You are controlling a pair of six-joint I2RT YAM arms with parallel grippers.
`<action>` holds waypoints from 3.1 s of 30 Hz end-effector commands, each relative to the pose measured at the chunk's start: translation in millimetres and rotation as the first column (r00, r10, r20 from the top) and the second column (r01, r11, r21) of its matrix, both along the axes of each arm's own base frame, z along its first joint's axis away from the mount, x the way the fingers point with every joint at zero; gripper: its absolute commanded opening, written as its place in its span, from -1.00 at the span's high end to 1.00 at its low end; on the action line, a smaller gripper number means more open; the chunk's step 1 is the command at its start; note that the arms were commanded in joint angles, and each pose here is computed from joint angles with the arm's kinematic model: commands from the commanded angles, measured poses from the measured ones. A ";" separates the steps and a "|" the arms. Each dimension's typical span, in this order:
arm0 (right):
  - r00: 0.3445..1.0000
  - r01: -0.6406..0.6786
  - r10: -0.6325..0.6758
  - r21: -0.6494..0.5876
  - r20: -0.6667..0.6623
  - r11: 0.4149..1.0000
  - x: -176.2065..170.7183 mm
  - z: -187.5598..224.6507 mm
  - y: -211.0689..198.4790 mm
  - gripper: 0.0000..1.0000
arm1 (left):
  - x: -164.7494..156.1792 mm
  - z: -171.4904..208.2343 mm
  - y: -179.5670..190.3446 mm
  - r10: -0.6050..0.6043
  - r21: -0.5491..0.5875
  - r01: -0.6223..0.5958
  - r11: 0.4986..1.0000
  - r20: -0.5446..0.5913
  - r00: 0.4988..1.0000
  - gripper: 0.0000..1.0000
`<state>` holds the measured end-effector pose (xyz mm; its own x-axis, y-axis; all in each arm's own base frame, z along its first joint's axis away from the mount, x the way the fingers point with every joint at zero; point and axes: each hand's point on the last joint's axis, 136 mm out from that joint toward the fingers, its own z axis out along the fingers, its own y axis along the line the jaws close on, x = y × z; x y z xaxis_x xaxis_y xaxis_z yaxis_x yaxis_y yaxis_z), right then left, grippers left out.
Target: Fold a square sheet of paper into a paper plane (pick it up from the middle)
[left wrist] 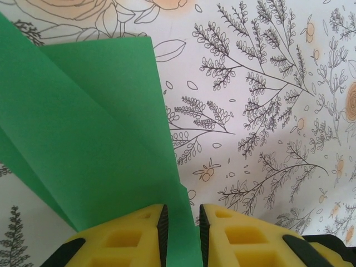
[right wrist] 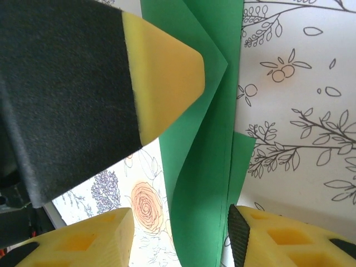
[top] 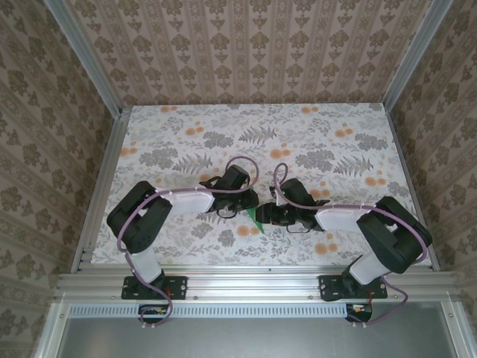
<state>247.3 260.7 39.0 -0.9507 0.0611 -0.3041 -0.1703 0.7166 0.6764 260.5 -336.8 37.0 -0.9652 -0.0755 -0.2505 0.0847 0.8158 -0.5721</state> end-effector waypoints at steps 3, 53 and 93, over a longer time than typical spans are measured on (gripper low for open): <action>0.998 -0.037 0.034 -0.080 -0.046 0.996 -4.3 -15.1 -1.8 0.00 | 5.2 -1.1 -3.6 -0.019 0.000 0.019 1.000 0.011 1.000 0.50; 0.998 -0.058 0.066 -0.260 0.021 0.964 -1.2 -30.6 -4.0 0.61 | 10.8 36.0 -5.7 0.004 -0.121 0.002 0.993 0.046 0.999 0.45; 0.993 -0.011 0.028 0.154 -0.112 0.988 -9.6 -13.6 6.9 0.51 | 2.9 10.6 -27.5 -0.127 -0.122 0.131 0.984 0.038 0.991 0.39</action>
